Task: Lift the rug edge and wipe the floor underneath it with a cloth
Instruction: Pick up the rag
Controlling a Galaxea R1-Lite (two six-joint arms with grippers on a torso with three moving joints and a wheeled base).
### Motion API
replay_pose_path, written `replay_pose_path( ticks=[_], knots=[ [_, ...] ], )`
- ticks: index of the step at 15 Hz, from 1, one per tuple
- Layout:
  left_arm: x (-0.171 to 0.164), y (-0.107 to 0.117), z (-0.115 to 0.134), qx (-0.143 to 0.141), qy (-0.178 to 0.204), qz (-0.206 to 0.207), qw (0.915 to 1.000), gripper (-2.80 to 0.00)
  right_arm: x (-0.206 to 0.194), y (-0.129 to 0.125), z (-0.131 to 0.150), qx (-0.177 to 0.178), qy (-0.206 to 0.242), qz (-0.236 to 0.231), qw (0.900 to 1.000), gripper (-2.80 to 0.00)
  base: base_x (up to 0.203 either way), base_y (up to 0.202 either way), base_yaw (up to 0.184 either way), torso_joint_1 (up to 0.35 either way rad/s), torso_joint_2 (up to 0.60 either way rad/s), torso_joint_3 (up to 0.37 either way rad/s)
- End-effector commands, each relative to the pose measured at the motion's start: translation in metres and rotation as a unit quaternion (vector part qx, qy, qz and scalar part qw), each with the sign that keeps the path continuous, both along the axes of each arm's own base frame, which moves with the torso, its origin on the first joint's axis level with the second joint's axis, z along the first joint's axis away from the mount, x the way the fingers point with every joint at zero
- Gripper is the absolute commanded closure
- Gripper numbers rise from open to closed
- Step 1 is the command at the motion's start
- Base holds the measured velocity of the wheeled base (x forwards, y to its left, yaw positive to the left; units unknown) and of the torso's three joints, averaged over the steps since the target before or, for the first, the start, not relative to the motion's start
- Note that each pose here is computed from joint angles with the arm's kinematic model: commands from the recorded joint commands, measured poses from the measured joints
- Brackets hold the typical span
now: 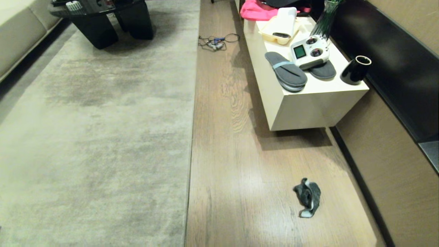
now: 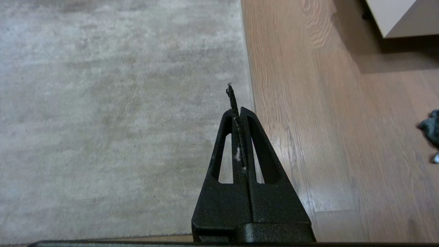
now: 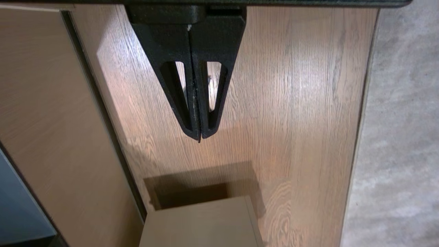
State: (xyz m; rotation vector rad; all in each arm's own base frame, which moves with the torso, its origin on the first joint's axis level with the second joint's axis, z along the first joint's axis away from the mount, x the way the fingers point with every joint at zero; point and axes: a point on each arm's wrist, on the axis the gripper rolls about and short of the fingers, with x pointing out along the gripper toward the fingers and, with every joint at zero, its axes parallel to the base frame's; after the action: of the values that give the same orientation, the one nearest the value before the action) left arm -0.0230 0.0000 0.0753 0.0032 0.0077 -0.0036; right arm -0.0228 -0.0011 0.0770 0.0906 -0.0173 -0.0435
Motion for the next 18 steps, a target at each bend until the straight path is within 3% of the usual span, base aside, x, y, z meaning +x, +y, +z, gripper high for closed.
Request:
replay_pose_path(
  ticks=[1, 18],
  knots=[
    [0.0000, 0.0000, -0.0001, 0.000, 0.000, 0.000, 1.0000, 0.00, 0.0001, 0.0000, 0.0000, 0.000, 0.001, 0.000, 1.000, 0.00, 0.000, 0.000, 0.000, 0.003, 0.00, -0.196],
    [0.0001, 0.0000, 0.0001, 0.000, 0.000, 0.000, 1.0000, 0.00, 0.0001, 0.0000, 0.0000, 0.000, 0.001, 0.000, 1.000, 0.00, 0.000, 0.000, 0.000, 0.003, 0.00, -0.199]
  ],
)
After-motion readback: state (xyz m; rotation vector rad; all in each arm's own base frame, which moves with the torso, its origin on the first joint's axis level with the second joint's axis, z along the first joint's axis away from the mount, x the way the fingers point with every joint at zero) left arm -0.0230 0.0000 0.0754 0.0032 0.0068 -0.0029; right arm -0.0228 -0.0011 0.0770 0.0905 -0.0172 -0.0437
